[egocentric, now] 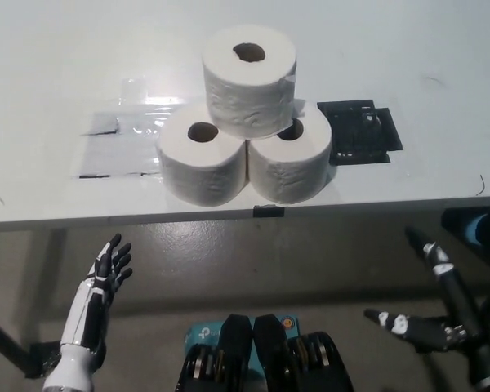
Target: A few rolls of toilet paper are kept infront of the robot and the robot uses its right hand to lift one of the rolls and and places it on top of the other rolls to stack it.
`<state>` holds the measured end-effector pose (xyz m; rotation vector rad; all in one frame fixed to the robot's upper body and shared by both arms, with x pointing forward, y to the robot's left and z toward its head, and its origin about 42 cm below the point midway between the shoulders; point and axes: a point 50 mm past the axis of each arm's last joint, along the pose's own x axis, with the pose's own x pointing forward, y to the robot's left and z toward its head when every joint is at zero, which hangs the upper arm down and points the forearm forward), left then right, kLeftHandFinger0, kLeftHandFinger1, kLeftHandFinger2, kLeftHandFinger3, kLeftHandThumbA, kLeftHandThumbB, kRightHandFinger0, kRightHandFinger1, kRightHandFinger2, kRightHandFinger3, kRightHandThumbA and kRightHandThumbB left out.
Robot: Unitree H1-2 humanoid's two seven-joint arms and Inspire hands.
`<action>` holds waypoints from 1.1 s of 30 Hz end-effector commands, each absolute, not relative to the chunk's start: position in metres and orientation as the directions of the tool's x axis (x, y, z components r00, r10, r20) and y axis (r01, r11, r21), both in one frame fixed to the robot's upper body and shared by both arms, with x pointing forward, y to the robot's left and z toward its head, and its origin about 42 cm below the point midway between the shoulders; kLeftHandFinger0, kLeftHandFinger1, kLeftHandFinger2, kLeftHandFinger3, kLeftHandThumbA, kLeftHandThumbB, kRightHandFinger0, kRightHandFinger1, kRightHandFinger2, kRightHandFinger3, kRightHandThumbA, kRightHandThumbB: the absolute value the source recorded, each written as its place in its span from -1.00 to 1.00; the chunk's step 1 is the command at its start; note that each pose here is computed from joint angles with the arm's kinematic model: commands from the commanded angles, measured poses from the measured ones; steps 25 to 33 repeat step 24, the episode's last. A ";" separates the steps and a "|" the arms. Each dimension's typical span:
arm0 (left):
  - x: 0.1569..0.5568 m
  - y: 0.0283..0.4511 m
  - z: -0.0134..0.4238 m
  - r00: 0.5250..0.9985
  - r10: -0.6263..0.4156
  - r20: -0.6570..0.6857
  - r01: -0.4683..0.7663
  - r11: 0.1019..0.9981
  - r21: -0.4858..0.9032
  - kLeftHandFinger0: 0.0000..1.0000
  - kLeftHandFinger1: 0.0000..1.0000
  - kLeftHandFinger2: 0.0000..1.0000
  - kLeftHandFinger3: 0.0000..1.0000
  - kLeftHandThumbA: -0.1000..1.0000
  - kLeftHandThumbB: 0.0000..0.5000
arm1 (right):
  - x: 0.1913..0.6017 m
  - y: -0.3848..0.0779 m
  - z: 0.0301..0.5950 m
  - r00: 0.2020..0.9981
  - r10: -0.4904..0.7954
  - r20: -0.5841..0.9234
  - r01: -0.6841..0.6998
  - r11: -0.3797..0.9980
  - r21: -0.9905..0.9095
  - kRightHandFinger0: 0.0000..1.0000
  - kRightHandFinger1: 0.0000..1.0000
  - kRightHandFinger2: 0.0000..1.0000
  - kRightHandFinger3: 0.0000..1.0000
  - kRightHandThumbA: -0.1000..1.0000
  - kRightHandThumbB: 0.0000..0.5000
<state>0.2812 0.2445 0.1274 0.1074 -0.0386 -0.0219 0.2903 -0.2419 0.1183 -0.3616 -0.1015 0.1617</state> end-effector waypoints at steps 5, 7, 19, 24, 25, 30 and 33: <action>0.284 0.249 0.154 0.988 -0.048 0.145 0.034 0.995 0.092 1.00 1.00 1.00 1.00 1.00 -0.04 | 0.284 -0.246 0.083 0.967 0.050 0.251 0.029 0.953 -0.301 1.00 1.00 1.00 1.00 1.00 0.07; 0.280 0.250 0.151 0.989 -0.043 0.138 0.028 0.994 0.104 1.00 1.00 1.00 1.00 1.00 -0.22 | 0.280 -0.245 0.076 0.975 0.070 0.211 0.002 0.947 -0.323 1.00 1.00 1.00 1.00 1.00 0.22; 0.272 0.247 0.144 0.992 -0.042 0.115 0.032 0.995 0.092 1.00 1.00 1.00 1.00 1.00 -0.17 | 0.273 -0.246 0.067 0.977 0.105 0.184 -0.041 0.946 -0.323 1.00 1.00 1.00 1.00 1.00 0.16; 0.269 0.248 0.140 0.993 -0.043 0.107 0.034 0.996 0.083 1.00 1.00 1.00 1.00 1.00 -0.21 | 0.272 -0.246 0.067 0.977 0.111 0.184 -0.047 0.945 -0.324 1.00 1.00 1.00 1.00 1.00 0.14; 0.269 0.248 0.140 0.993 -0.043 0.107 0.034 0.996 0.083 1.00 1.00 1.00 1.00 1.00 -0.21 | 0.272 -0.246 0.067 0.977 0.111 0.184 -0.047 0.945 -0.324 1.00 1.00 1.00 1.00 1.00 0.14; 0.269 0.248 0.140 0.993 -0.043 0.107 0.034 0.996 0.083 1.00 1.00 1.00 1.00 1.00 -0.21 | 0.272 -0.246 0.067 0.977 0.111 0.184 -0.047 0.945 -0.324 1.00 1.00 1.00 1.00 1.00 0.14; 0.269 0.248 0.140 0.993 -0.043 0.107 0.034 0.996 0.083 1.00 1.00 1.00 1.00 1.00 -0.21 | 0.272 -0.246 0.067 0.977 0.111 0.184 -0.047 0.945 -0.324 1.00 1.00 1.00 1.00 1.00 0.14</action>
